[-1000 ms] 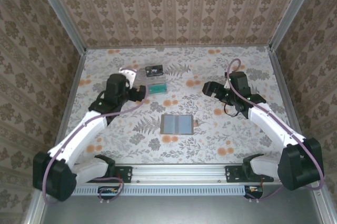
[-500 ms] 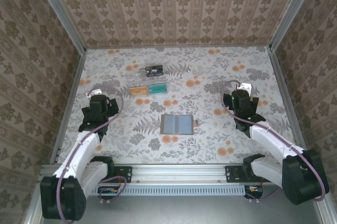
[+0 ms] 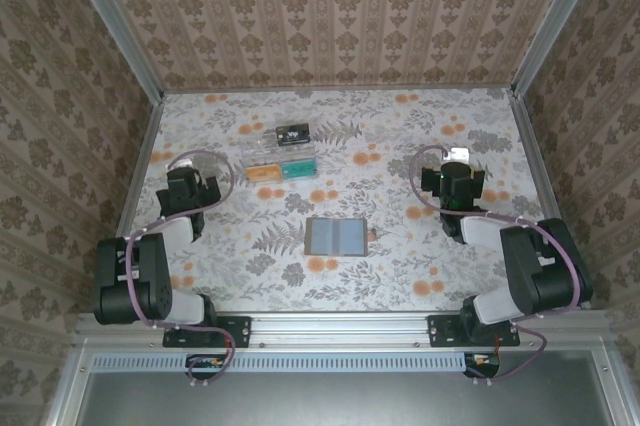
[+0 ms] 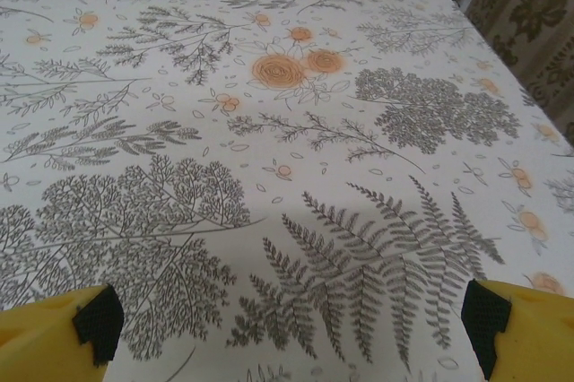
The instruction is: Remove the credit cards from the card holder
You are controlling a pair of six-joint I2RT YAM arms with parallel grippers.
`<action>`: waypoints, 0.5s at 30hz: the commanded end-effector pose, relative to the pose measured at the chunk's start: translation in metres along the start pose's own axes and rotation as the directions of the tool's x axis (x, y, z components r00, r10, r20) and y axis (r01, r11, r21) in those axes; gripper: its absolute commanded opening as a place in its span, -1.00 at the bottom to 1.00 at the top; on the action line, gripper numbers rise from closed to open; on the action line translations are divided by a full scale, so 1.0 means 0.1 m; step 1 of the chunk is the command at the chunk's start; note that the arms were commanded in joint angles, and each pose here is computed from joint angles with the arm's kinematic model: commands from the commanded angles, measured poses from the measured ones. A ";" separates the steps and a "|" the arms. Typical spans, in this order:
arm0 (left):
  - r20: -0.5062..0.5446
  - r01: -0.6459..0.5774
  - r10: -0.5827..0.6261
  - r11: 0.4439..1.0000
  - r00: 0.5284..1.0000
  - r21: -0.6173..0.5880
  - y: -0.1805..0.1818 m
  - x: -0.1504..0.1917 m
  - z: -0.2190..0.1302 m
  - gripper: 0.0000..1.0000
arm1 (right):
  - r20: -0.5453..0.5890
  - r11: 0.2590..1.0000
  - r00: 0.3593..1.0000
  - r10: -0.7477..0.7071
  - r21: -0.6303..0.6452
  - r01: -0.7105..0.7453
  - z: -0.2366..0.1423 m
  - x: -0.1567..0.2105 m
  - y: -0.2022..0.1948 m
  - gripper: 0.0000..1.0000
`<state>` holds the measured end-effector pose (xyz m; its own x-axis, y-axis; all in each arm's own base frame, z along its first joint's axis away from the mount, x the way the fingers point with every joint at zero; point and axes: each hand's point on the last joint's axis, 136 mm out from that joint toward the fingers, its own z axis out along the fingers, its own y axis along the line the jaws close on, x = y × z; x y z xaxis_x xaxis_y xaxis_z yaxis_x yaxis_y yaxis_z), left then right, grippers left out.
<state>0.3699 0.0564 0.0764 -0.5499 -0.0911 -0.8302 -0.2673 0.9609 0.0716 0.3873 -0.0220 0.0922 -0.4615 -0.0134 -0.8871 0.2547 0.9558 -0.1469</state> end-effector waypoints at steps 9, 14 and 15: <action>0.288 -0.149 0.072 0.955 0.955 0.256 -0.56 -0.26 -0.05 1.00 | 0.126 0.985 0.988 0.090 -0.159 -0.069 0.03 -0.11 0.07 1.00; 0.267 -0.170 0.104 0.957 0.958 0.235 -0.61 -0.26 -0.02 1.00 | 0.120 0.985 0.989 0.089 -0.159 -0.069 0.04 -0.10 0.07 1.00; 0.257 -0.170 0.107 0.956 0.960 0.237 -0.62 -0.25 -0.02 1.00 | 0.123 0.985 0.988 0.090 -0.160 -0.069 0.03 -0.11 0.07 1.00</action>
<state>0.3887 0.0050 0.0744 -0.4202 0.0447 -0.9063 -0.0016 0.9987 0.0500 0.3940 -0.0180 0.0933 -0.3620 0.0316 -0.9317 0.1620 0.9863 -0.0295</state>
